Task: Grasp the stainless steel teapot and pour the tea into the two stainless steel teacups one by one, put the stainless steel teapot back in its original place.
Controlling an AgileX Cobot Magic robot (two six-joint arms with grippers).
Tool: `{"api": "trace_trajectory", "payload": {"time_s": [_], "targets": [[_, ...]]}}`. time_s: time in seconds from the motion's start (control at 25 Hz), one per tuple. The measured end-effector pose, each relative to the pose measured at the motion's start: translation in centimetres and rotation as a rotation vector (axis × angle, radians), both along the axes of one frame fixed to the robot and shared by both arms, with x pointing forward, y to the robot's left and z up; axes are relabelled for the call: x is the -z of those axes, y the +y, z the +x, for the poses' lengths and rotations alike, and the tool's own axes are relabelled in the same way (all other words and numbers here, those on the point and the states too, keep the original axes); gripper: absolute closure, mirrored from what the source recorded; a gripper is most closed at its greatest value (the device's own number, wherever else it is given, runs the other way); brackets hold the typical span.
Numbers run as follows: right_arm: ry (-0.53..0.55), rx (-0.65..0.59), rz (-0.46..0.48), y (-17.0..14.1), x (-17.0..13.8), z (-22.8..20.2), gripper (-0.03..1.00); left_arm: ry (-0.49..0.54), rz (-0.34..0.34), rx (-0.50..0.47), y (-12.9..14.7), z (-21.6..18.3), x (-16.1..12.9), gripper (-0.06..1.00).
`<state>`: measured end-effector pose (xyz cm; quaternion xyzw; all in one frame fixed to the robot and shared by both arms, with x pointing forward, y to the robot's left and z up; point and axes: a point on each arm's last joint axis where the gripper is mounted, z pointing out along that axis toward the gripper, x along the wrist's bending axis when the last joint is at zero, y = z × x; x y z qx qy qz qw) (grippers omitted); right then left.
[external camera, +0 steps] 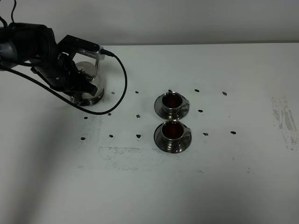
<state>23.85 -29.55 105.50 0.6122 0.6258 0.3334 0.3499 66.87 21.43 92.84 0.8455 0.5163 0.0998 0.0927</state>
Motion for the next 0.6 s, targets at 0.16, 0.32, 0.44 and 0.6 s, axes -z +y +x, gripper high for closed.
{"api": "trace_trajectory", "payload": {"time_s": [0.16,0.32,0.44,0.6], "targets": [[0.0,0.0,0.0,0.0,0.0,0.0,0.49,0.0,0.0,0.001,0.0,0.0,0.0,0.77],[0.0,0.0,0.0,0.0,0.0,0.0,0.49,0.0,0.0,0.001,0.0,0.0,0.0,0.77],[0.0,0.0,0.0,0.0,0.0,0.0,0.49,-0.001,0.0,0.0,0.05,0.02,-0.07,0.77],[0.0,0.0,0.0,0.0,0.0,0.0,0.49,0.003,-0.007,-0.006,0.05,-0.01,-0.06,0.76]]}}
